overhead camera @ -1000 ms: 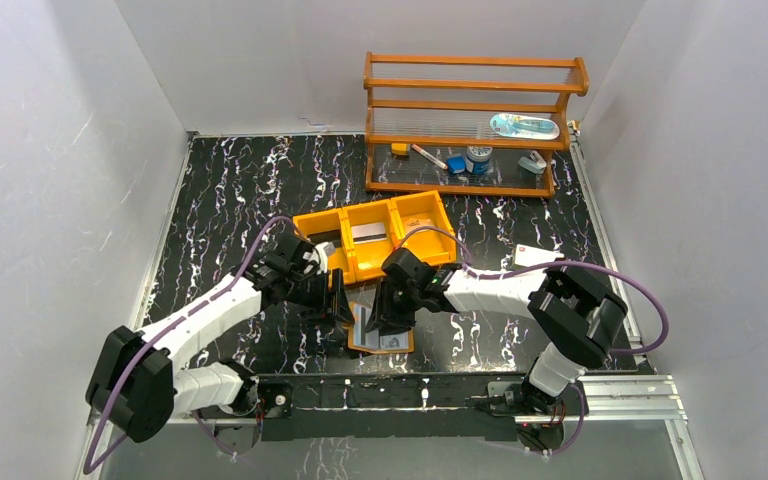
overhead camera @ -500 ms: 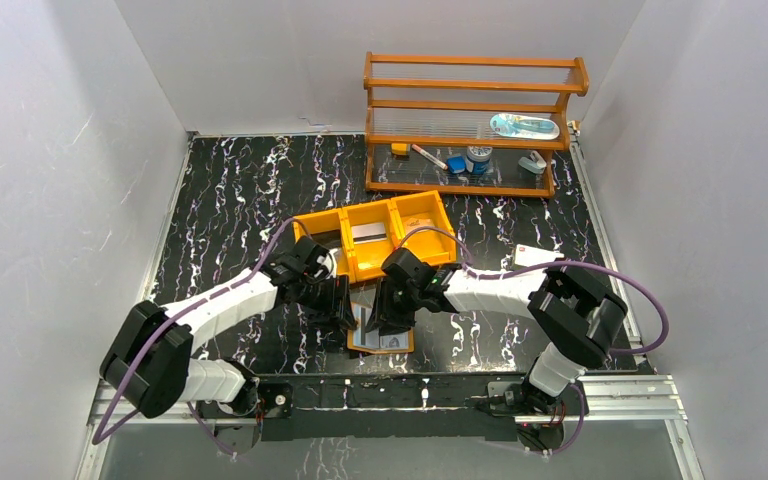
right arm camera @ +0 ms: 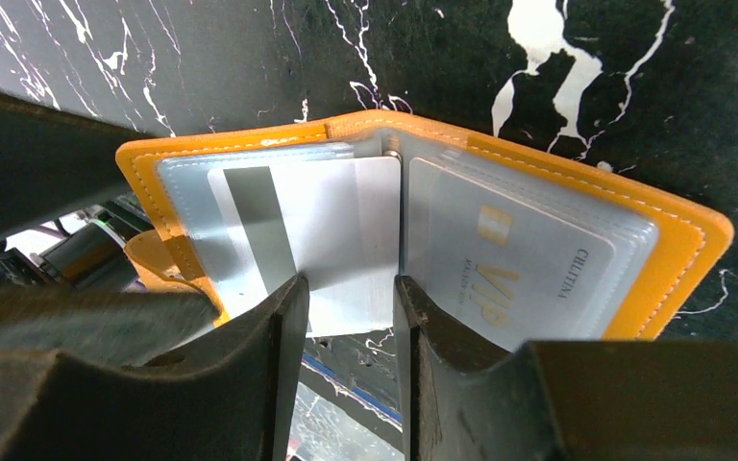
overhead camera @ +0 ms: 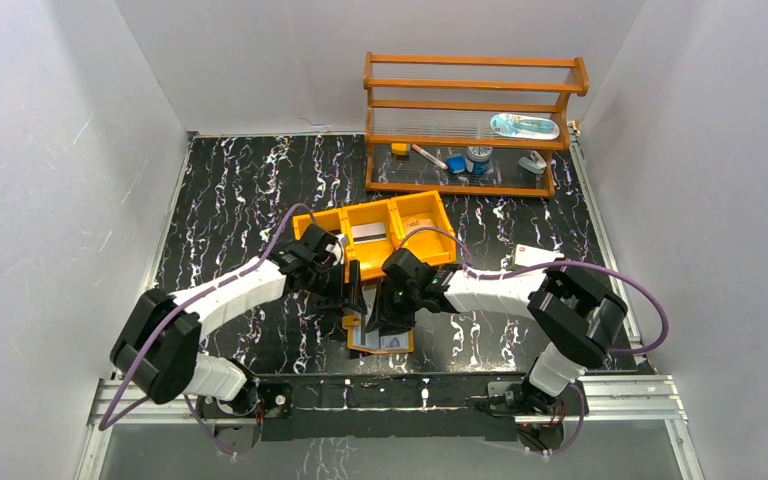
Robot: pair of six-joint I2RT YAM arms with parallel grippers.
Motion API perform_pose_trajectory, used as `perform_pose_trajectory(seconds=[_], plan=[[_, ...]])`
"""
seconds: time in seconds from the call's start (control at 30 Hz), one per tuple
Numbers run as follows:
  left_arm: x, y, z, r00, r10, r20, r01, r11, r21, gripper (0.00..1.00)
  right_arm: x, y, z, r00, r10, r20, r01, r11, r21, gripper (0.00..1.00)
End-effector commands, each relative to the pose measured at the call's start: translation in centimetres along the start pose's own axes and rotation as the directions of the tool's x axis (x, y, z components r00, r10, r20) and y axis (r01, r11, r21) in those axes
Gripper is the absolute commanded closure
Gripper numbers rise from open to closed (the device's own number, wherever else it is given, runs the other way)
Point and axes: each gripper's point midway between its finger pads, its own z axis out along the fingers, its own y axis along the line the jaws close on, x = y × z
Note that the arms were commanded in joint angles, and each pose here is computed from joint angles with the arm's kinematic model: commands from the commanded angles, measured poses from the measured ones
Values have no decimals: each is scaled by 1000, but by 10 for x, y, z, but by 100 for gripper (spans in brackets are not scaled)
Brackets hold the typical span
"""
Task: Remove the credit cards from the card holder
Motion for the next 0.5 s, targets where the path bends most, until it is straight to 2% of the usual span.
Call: perform_pose_trajectory(seconds=[0.0,0.23,0.47], plan=[[0,14,13,999,-23,-33,21,996,-84,44,0,4,-2,1000,-9,11,9,1000,-25,54],[18,33,14,999,-35,-40,29,990,-135,73,-5,15,-9,999,-29,41,32,997,-70,53],[34,36,11,998,-40,-43,36,995,-97,77,-12,27,-16,996,-30,85,41,991,-130,50]])
